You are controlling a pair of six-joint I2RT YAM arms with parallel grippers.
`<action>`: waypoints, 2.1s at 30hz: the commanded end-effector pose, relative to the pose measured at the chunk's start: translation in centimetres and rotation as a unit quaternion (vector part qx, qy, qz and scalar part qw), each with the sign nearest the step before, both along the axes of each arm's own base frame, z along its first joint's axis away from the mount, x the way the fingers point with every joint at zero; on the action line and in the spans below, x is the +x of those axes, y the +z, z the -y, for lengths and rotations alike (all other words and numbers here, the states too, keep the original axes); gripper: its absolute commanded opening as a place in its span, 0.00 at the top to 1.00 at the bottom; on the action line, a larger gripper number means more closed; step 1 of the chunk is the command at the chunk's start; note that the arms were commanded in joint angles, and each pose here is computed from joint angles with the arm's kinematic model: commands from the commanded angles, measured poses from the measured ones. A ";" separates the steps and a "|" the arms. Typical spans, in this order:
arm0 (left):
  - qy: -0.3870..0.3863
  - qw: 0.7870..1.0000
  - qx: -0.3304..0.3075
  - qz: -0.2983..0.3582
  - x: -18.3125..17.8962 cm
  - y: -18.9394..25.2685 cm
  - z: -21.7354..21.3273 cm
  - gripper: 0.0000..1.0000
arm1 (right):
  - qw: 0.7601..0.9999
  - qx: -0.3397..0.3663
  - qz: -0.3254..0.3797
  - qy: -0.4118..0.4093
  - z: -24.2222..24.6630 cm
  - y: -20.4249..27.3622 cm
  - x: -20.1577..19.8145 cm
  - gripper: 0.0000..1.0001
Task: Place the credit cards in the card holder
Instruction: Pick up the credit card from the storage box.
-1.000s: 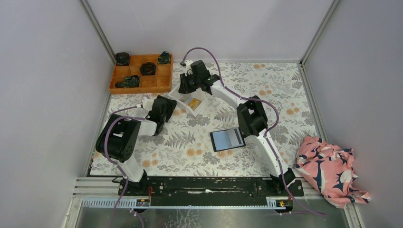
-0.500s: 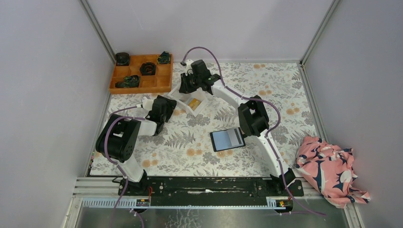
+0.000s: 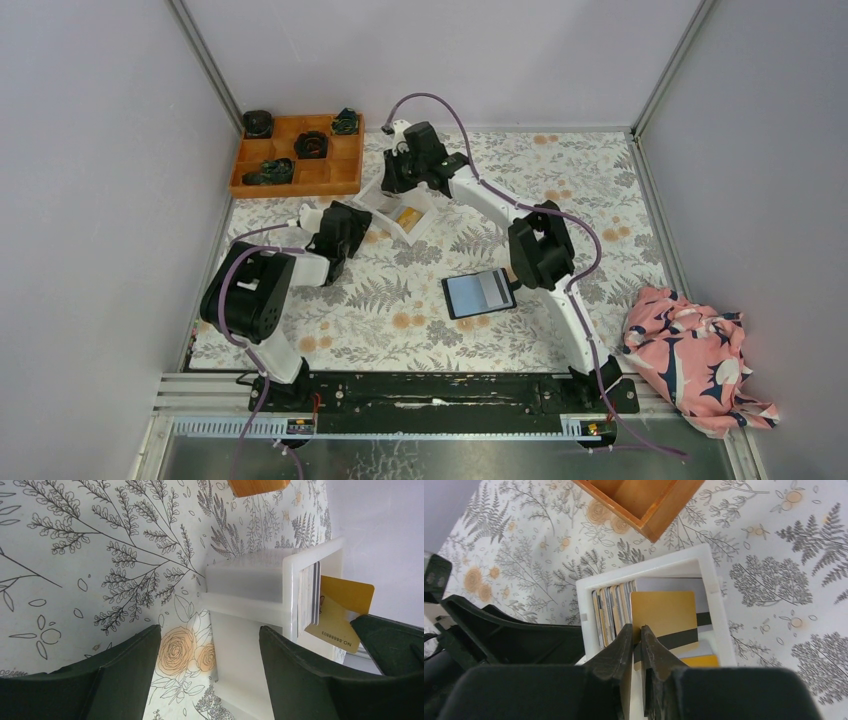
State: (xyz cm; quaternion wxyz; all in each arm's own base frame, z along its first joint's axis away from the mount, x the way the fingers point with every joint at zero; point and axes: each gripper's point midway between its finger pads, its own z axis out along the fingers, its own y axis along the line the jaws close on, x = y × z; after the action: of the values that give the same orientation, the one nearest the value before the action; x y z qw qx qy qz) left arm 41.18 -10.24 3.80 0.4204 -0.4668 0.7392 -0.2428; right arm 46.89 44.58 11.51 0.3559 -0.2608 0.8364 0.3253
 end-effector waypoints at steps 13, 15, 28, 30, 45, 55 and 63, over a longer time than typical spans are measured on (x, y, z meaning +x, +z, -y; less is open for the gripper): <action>-0.025 0.993 0.113 -0.020 -3.1 0.1 -0.6 0.19 | 0.985 -0.077 0.143 -0.062 4.7 5.5 0.8 1.00; -0.031 0.991 0.130 -0.010 -3.4 0.8 -0.3 0.19 | 0.984 -0.076 0.148 -0.066 5.2 6.4 0.5 1.00; -0.108 0.972 0.161 0.132 -6.9 8.0 3.1 0.19 | 0.989 -0.005 0.112 -0.098 10.6 11.9 -8.0 1.00; -0.147 0.962 0.147 0.178 -7.9 9.2 4.7 0.19 | 0.992 0.008 0.093 -0.084 11.4 12.3 -10.5 1.00; -0.470 0.781 0.069 0.405 -18.5 14.8 16.2 0.17 | 0.997 0.067 -0.045 -0.011 17.9 9.3 -26.4 1.00; -0.602 0.684 -0.001 0.412 -23.3 13.5 19.2 0.19 | 0.993 0.073 -0.091 0.015 19.0 6.9 -30.1 1.00; -0.643 0.644 -0.049 0.412 -25.0 13.2 20.2 0.23 | 0.990 0.076 -0.117 0.037 18.4 6.0 -30.8 1.00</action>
State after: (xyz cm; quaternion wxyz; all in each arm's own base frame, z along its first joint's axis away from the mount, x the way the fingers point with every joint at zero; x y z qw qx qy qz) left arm 17.74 -29.73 14.20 0.3911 0.2043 0.6543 -0.6141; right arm 16.79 25.31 16.88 0.2746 -0.2134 0.8468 0.4024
